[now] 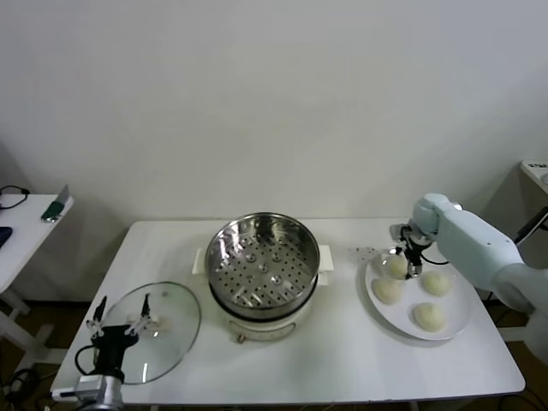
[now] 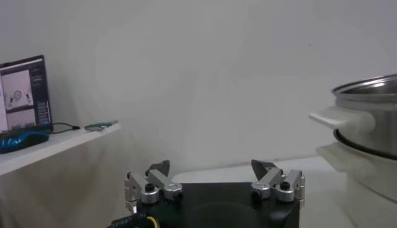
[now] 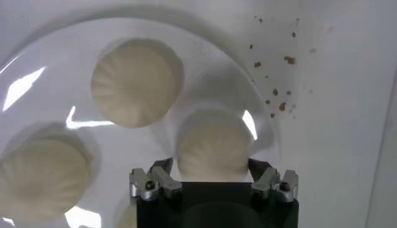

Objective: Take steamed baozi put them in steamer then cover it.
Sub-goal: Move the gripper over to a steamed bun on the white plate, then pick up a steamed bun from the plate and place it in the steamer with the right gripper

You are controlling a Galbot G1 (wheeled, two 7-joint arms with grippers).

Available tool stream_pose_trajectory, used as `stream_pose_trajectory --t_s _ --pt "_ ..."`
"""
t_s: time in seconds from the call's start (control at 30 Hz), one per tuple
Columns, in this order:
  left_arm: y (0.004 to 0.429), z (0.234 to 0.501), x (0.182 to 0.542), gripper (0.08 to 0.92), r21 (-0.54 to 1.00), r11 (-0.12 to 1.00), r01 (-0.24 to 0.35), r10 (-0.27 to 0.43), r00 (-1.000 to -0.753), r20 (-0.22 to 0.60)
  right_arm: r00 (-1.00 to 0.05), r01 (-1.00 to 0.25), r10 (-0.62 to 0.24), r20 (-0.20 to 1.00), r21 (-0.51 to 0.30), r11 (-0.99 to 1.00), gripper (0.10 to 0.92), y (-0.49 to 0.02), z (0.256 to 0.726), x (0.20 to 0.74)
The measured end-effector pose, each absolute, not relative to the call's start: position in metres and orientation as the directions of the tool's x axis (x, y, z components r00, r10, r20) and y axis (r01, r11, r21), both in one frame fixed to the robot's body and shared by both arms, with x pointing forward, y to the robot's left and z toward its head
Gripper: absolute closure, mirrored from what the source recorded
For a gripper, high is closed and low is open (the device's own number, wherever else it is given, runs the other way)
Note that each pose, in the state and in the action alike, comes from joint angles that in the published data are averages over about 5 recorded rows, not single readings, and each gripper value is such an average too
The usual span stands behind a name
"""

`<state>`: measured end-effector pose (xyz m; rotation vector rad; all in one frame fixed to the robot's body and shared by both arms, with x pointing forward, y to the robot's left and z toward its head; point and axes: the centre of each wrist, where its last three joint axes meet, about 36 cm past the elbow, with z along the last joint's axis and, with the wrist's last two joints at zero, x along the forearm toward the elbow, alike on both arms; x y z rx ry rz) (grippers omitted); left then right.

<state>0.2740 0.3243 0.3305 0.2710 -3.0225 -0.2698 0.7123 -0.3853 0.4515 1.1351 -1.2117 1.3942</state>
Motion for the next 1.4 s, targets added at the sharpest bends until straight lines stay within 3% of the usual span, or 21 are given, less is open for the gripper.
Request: stream_pose_trajectory --t_s 0.5,0.73,1.03,1.23,1.4 --pt "0.324 0.33 0.27 0.177 0.187 0.968 -0.166 -0.185 -0.979 0.089 -0.145 -0.984 0.058 0.988 -0.138 -0.112 0.325 -0.385 0.466 0.717" --pt "0.326 0.331 0.266 0.177 0.186 0.968 -0.17 -0.189 -0.978 0.088 -0.182 -0.962 0.018 0.983 -0.174 -0.212 0.326 -0.371 0.51 0.724" --pt "0.324 0.333 0.261 0.177 0.181 0.968 -0.176 -0.196 -0.976 0.095 -0.264 -0.837 -0.069 0.962 -0.264 -0.48 0.321 -0.294 0.628 0.736" --pt "0.319 0.334 0.255 0.177 0.17 0.97 -0.172 -0.191 -0.976 0.105 -0.302 -0.68 -0.125 0.945 -0.305 -0.667 0.32 -0.217 0.704 0.73" --pt "0.316 0.337 0.25 0.177 0.165 0.972 -0.166 -0.184 -0.977 0.105 -0.3 -0.513 -0.153 0.941 -0.295 -0.806 0.321 -0.143 0.734 0.714"
